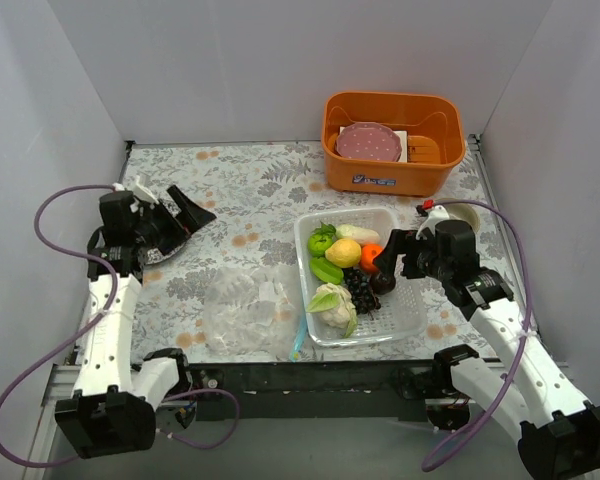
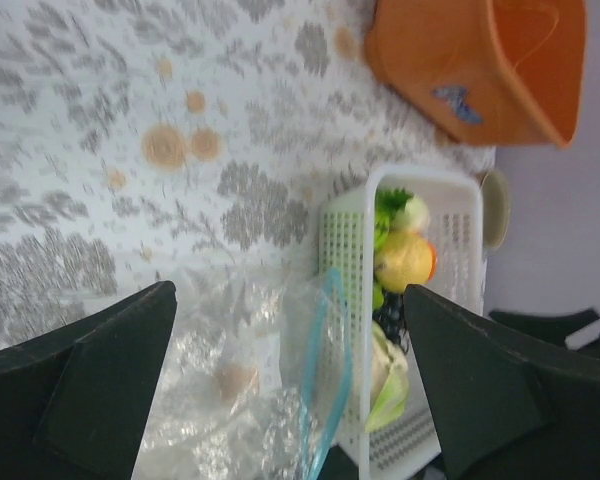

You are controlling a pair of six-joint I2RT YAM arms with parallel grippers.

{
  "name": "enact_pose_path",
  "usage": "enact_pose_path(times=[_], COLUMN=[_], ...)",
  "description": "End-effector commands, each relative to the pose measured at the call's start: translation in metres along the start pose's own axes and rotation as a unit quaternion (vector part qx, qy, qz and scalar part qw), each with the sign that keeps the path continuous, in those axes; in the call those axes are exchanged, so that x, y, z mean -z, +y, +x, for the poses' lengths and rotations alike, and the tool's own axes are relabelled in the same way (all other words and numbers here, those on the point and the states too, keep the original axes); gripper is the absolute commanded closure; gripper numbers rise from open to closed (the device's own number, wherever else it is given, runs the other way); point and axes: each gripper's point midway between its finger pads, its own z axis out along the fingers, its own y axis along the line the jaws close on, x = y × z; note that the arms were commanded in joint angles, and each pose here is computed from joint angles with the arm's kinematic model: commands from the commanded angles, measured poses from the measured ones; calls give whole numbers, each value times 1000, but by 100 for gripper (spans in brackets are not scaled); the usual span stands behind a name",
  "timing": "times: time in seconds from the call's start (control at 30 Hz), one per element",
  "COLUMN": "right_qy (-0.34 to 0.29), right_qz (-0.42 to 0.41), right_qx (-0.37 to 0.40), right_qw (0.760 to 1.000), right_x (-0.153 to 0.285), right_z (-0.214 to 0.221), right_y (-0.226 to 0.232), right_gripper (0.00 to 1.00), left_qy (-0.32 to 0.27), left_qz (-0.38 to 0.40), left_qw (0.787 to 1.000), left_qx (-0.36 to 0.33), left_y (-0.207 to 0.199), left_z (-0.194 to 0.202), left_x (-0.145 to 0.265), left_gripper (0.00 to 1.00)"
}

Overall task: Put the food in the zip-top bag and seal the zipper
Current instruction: Adjust the zipper food storage bag at the center of the board.

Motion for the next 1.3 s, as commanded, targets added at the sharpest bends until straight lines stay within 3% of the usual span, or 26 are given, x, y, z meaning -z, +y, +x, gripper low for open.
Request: enact_pose_path(times=[0.0, 0.17, 0.3, 0.47, 0.7, 1.03, 1.17, 1.27], right_qy=[22, 49, 32, 12, 47, 116, 123, 111], right_qz=[-40, -43, -17, -17, -44, -79, -53, -26], right_qx=[-3, -33, -65, -105, -109, -46, -28, -41], right_qw=[999, 997, 997, 994, 992, 989, 991, 993], right_x=[-1, -3, 3, 19, 21, 2, -10, -14], right_z=[-6, 2, 4, -1, 8, 30, 43, 42], right_y=[19, 22, 16, 24, 41, 102, 105, 98], right_gripper=[14, 21, 20, 20, 14, 13, 12, 11], left_qy=[74, 148, 173, 222, 270, 240, 200, 196], left_qz=[-35, -65, -108, -62, -83, -239, -256, -215], left_qw=[997, 986, 978, 973, 959, 941, 946, 957], left_qx=[-10, -33, -37, -32, 3, 21, 10, 14], left_y=[3, 7, 28, 22, 49, 124, 138, 113], left_z=[67, 124, 137, 158, 188, 151, 122, 108], left_x=[7, 0, -6, -15, -43, -78, -79, -82], left_gripper=[2, 2, 2, 2, 2, 2, 2, 2])
